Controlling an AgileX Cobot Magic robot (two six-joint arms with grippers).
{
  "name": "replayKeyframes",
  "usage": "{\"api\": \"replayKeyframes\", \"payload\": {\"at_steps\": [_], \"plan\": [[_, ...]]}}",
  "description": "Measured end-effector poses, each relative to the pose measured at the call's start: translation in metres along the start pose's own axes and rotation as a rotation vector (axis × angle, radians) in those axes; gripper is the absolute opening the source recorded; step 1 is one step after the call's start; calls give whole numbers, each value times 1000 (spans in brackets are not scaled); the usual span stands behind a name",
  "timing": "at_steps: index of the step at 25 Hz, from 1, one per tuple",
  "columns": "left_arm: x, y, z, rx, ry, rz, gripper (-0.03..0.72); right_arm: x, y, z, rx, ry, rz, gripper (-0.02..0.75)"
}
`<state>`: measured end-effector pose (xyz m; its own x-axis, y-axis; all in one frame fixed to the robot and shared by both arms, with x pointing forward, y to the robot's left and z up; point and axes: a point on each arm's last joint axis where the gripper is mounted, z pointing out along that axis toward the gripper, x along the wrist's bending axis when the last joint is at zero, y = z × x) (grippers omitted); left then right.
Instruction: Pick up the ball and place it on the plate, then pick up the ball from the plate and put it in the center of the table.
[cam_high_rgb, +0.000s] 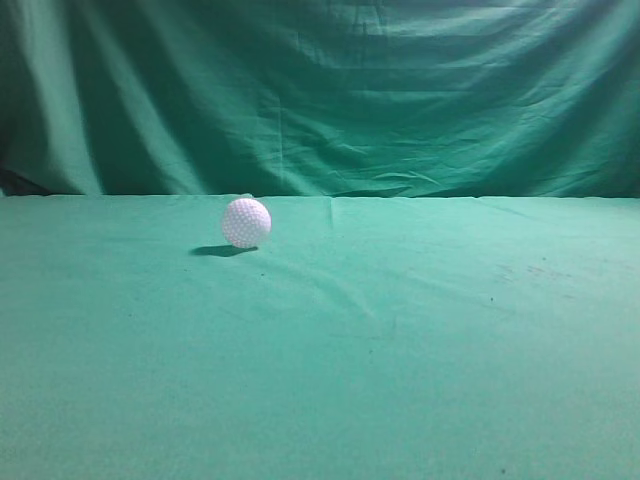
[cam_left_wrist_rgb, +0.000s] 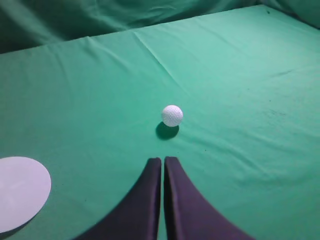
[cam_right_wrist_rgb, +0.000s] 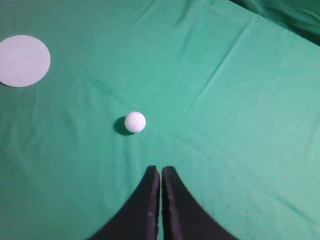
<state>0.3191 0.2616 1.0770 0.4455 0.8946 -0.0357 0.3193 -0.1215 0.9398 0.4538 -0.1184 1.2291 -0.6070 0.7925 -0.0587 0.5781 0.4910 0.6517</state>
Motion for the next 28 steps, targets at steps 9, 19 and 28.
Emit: {"api": "replayKeyframes", "payload": {"at_steps": [9,19,28], "plan": [[-7,-11,-23,-95,32,10,0,-4,-111,-44,-268,20,18,0],[-3,-45,-20,-120,106,-12,0,-4,-237,-34,-525,38,15,0],[10,-83,1,-58,187,5,0,0,-290,8,-484,60,74,49]]}}
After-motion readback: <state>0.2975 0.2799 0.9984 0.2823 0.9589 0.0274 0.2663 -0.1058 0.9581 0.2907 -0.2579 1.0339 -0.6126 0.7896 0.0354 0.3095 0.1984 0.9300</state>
